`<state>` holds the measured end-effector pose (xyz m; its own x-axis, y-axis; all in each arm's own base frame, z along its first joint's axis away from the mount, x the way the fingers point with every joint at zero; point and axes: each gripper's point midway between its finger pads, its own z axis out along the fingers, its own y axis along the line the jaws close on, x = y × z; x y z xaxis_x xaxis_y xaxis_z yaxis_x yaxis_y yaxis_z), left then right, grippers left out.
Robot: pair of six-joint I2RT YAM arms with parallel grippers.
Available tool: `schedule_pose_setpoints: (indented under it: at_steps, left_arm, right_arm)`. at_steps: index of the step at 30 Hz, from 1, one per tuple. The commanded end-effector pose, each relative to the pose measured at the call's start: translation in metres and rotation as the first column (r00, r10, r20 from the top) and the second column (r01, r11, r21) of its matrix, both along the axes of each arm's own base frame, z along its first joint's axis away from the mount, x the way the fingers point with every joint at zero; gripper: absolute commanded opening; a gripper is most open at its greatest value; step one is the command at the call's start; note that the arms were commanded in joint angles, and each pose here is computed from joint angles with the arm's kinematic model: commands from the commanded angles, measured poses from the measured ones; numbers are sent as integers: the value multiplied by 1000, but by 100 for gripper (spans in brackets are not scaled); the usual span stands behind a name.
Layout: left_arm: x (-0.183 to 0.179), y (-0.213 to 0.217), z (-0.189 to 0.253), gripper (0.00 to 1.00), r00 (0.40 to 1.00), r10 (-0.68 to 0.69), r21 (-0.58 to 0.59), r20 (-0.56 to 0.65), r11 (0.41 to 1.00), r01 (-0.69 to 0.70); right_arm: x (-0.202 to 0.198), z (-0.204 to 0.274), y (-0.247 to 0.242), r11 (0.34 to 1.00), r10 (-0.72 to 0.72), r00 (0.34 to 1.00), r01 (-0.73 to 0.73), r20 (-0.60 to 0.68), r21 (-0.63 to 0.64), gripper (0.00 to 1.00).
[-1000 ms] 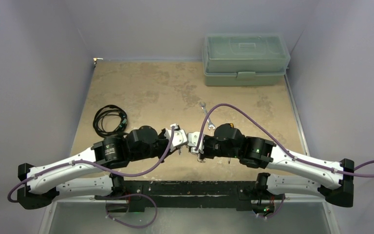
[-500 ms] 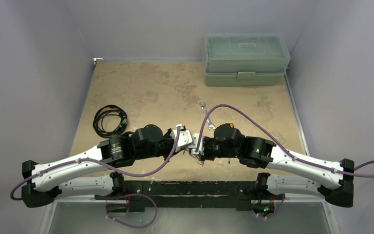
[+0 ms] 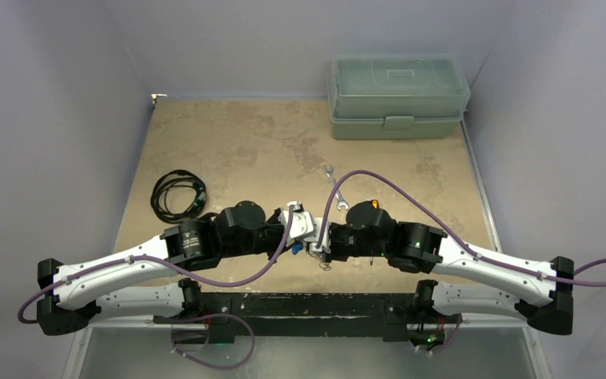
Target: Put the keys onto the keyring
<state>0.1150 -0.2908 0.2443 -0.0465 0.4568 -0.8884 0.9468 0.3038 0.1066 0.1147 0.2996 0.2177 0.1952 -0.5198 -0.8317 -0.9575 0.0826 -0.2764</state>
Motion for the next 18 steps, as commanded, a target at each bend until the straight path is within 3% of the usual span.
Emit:
schedule_pose_setpoints:
  at_steps: [1,18]
  left_arm:
    - [-7,1,-6,0,999,-36,24,-11,999,36]
    - [-18,-6,-16,0,995,-86,45,-44,995,88]
  right_arm:
    - [1,43,7,993,5,998,-12,65,120,0]
    - [-1,49,5,991,2,998,-12,69,137,0]
